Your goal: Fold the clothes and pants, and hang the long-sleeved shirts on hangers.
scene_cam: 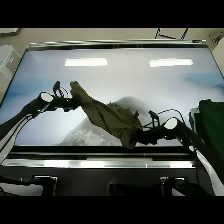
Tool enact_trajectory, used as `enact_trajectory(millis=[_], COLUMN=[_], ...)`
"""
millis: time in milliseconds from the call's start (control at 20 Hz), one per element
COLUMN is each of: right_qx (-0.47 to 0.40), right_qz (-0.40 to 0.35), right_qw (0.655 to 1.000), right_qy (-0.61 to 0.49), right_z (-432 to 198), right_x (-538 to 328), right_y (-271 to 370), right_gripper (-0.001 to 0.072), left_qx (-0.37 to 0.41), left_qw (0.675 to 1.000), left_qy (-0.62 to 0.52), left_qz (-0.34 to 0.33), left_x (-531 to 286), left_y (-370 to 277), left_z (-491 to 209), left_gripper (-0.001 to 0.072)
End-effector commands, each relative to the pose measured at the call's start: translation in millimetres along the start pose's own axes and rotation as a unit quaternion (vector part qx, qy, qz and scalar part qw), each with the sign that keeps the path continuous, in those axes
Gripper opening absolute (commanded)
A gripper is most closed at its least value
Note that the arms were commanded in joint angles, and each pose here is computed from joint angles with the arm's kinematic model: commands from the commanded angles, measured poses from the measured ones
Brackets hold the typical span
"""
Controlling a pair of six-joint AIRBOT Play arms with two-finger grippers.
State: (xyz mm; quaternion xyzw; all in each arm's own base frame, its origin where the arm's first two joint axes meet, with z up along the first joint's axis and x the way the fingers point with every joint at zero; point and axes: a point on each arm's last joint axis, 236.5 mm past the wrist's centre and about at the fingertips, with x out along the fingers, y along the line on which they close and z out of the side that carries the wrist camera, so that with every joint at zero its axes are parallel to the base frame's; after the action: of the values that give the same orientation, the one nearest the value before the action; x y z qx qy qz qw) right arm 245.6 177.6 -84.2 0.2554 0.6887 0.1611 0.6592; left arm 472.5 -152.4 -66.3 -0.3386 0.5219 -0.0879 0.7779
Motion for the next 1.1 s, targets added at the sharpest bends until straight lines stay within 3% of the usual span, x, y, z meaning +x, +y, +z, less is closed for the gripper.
enact_trajectory(millis=[0, 100, 250, 350, 450, 550, 700, 900, 1050], right_qx=[-0.086, -0.142, -0.16, -0.169, -0.184, -0.184, -0.148, -0.096, -0.066], right_qz=[-0.038, -0.103, -0.176, -0.147, -0.092, -0.077, -0.139, -0.183, -0.175], right_qw=[0.993, 0.969, 0.894, 0.85, 0.828, 0.838, 0.905, 0.965, 0.976], right_qy=[-0.065, -0.173, -0.38, -0.478, -0.521, -0.508, -0.373, -0.163, -0.112], right_z=[36.7, 86.1, 136.0, 127.0, 98.2, 68.0, 23.5, -18.2, -9.2], right_x=[-40.4, -116.5, -278.4, -365.8, -411.2, -415.6, -366.1, -265.6, -186.5], right_y=[19.3, 39.8, 84.7, 131.8, 169.0, 171.9, 123.1, 59.0, 20.7], right_gripper=[0.0036, 0.0036, 0.0036, 0.0037, 0.0037, 0.0037, 0.0037, 0.0037, 0.0038], left_qx=[0.084, 0.166, 0.226, 0.258, 0.292, 0.312, 0.296, 0.263, 0.217], left_qw=[0.994, 0.974, 0.932, 0.897, 0.87, 0.865, 0.909, 0.958, 0.975], left_qy=[-0.067, -0.142, -0.267, -0.332, -0.363, -0.361, -0.276, -0.105, -0.043], left_qz=[-0.028, -0.054, -0.098, -0.134, -0.159, -0.157, -0.103, -0.05, -0.028], left_x=[-55.0, -125.2, -256.9, -337.3, -393.8, -419.6, -398.2, -305.0, -225.5], left_y=[-38.8, -83.1, -148.4, -184.1, -204.7, -204.0, -166.3, -94.6, -43.0], left_z=[31.8, 54.6, 61.6, 36.0, -3.7, -37.7, -74.2, -121.4, -142.2], left_gripper=[0.002, 0.002, 0.002, 0.0021, 0.0021, 0.002, 0.0021, 0.002, 0.0021])
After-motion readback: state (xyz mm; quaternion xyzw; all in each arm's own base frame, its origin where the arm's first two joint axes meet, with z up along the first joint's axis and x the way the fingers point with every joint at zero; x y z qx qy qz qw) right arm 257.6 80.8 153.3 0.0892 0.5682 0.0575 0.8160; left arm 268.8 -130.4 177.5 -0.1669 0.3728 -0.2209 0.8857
